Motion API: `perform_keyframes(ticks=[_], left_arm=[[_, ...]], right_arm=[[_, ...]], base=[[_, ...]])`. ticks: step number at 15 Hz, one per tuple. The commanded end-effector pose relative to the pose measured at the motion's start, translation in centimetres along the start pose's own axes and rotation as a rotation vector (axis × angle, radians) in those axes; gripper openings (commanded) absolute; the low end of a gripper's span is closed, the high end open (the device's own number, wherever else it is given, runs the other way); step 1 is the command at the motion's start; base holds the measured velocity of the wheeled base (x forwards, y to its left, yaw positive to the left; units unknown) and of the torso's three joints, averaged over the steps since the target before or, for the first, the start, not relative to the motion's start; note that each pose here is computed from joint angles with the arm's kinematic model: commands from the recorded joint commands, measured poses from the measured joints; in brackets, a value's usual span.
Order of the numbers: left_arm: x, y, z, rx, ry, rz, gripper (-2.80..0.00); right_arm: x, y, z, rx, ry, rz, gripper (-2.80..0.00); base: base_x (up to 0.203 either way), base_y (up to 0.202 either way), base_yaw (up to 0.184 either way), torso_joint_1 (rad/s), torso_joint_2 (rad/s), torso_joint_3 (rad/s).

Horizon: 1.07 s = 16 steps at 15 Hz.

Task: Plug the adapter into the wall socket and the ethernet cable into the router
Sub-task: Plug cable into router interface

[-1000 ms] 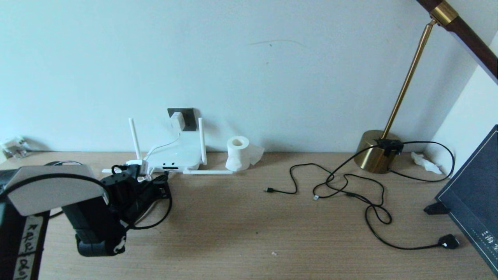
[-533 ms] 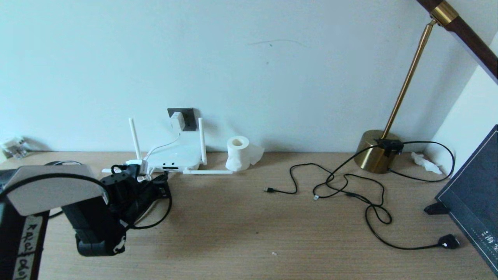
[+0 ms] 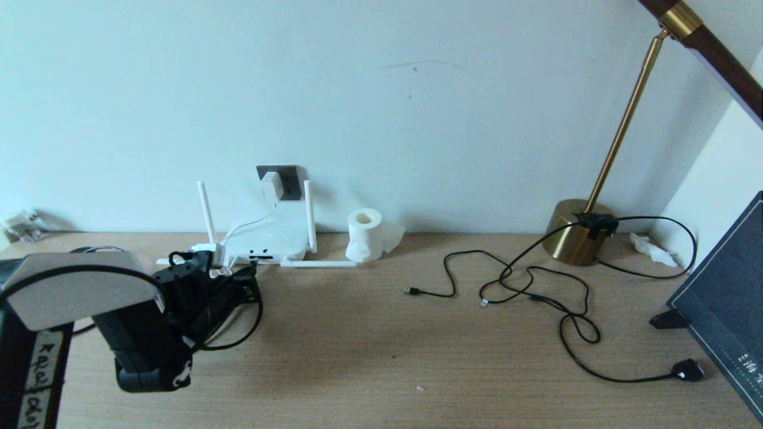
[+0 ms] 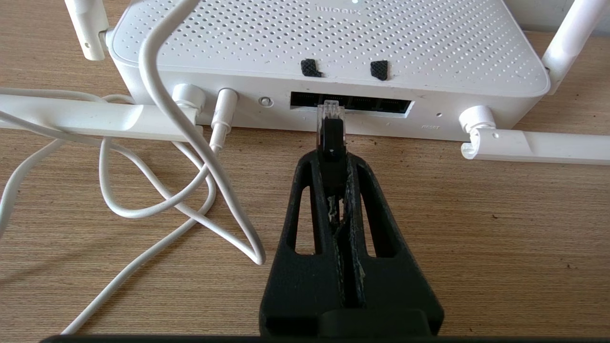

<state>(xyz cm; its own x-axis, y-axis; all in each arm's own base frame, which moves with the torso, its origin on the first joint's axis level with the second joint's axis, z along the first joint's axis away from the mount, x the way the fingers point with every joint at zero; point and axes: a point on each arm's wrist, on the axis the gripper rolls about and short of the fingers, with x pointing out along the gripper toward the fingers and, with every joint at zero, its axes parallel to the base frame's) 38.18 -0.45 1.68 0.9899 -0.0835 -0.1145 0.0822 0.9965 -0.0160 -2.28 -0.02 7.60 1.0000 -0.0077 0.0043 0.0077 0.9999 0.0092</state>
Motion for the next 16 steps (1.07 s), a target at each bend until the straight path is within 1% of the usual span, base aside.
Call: perform_keyframes(ticks=[1, 6, 16], left_arm=[[0.01, 0.04, 0.02, 0.000, -0.007, 0.001, -2.80], [0.06, 0.34, 0.11, -0.002, -0.012, 0.008, -2.80], [0.25, 0.35, -0.09, -0.002, -0.010, 0.007, -2.80]], right_arm=[[0.01, 0.00, 0.00, 0.000, 0.001, 0.000, 0.00], [0.01, 0.00, 0.02, 0.000, 0.000, 0.000, 0.00], [0.01, 0.00, -0.02, 0.000, 0.000, 0.000, 0.00]], base=[[0.000, 0.000, 0.000, 0.000, 0.00, 0.000], [0.000, 0.000, 0.000, 0.000, 0.00, 0.000], [0.000, 0.000, 0.000, 0.000, 0.00, 0.000]])
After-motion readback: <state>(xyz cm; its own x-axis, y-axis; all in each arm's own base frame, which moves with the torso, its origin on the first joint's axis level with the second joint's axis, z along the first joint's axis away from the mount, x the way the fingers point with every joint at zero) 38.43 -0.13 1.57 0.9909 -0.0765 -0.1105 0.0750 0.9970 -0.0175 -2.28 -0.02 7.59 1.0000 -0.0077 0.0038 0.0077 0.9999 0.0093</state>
